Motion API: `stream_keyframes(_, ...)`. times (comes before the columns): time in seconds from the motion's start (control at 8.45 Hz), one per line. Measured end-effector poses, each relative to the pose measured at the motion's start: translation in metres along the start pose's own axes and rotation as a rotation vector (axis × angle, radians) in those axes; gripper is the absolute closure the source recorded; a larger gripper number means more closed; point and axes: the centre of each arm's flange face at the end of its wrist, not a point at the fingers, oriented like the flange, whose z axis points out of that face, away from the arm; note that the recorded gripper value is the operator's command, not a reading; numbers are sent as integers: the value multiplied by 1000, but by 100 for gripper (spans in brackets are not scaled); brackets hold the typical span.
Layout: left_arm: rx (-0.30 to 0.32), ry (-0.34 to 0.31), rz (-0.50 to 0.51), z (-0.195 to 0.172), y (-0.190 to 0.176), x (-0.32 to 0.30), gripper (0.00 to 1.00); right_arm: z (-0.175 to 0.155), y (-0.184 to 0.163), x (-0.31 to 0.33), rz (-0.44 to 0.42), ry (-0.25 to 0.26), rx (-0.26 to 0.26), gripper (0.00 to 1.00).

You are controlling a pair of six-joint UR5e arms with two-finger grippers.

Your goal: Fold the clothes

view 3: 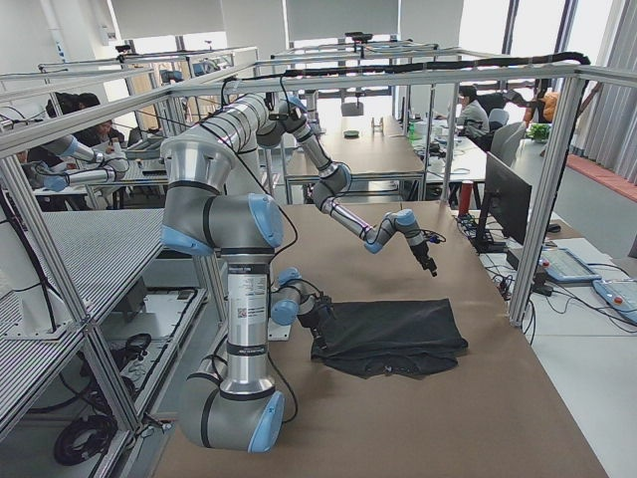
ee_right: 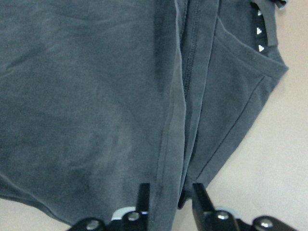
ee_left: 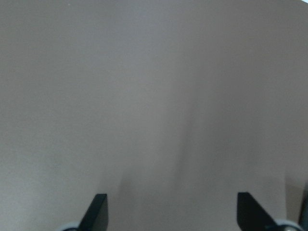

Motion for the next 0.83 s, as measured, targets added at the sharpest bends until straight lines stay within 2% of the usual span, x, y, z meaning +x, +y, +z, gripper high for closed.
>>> stream_keyframes(0.24, 1, 0, 2, 1, 1, 1, 6, 6, -33, 9, -13, 24, 33, 5)
stream_keyframes(0.47, 0, 9, 4, -3, 2, 4, 6, 32, -83, 16, -39, 76, 58, 5)
stream_keyframes(0.83, -19, 54, 13, -27, 10, 2, 6, 60, -124, 14, -41, 123, 61, 5)
